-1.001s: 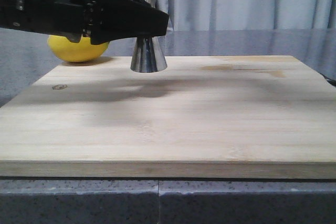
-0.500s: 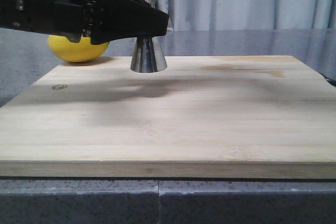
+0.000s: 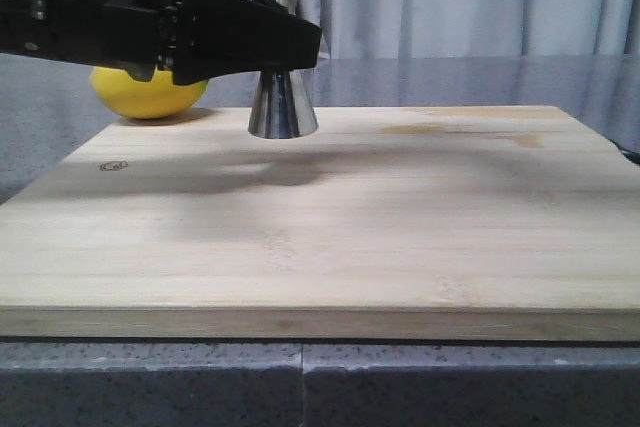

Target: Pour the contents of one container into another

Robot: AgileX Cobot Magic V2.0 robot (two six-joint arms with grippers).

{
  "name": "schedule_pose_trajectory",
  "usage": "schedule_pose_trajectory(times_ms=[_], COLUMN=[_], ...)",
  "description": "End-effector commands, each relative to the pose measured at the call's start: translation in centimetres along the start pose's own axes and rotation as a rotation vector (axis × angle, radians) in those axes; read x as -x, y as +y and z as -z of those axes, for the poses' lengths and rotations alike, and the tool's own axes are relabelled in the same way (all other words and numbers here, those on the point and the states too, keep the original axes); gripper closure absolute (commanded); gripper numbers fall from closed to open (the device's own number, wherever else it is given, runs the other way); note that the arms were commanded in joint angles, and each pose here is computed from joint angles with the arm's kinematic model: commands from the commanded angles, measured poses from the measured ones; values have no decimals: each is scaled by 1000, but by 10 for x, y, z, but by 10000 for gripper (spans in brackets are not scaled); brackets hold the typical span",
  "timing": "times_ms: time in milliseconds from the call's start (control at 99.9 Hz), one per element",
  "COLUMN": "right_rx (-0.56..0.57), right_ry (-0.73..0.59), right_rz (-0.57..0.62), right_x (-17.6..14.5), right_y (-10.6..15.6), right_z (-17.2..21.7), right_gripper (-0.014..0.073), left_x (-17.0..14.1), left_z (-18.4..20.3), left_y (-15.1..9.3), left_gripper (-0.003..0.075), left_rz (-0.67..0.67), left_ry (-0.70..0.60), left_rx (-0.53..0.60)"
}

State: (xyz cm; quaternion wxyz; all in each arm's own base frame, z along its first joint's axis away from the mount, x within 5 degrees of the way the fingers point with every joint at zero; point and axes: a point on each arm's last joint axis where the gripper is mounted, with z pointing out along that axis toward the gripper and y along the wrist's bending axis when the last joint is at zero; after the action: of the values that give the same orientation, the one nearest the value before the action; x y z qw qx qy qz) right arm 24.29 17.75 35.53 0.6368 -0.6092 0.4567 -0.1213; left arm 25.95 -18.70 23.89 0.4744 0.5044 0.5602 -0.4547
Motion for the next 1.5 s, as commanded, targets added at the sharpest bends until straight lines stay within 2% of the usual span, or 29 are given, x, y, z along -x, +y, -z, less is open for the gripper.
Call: schedule_pose_trajectory(times_ms=[0,1491], right_rx=[-61,-39], right_ry=[-69,-62], right_rz=[11,137], right_x=[13,13], right_y=[-18,-16], right_z=[9,9], right_gripper=[411,411], left_x=[31,31], left_z=[2,2], left_y=[-9,-9], left_gripper=[739,738], left_rz=[-37,-36], left_ry=[-148,-148], left_rx=[-59,-59])
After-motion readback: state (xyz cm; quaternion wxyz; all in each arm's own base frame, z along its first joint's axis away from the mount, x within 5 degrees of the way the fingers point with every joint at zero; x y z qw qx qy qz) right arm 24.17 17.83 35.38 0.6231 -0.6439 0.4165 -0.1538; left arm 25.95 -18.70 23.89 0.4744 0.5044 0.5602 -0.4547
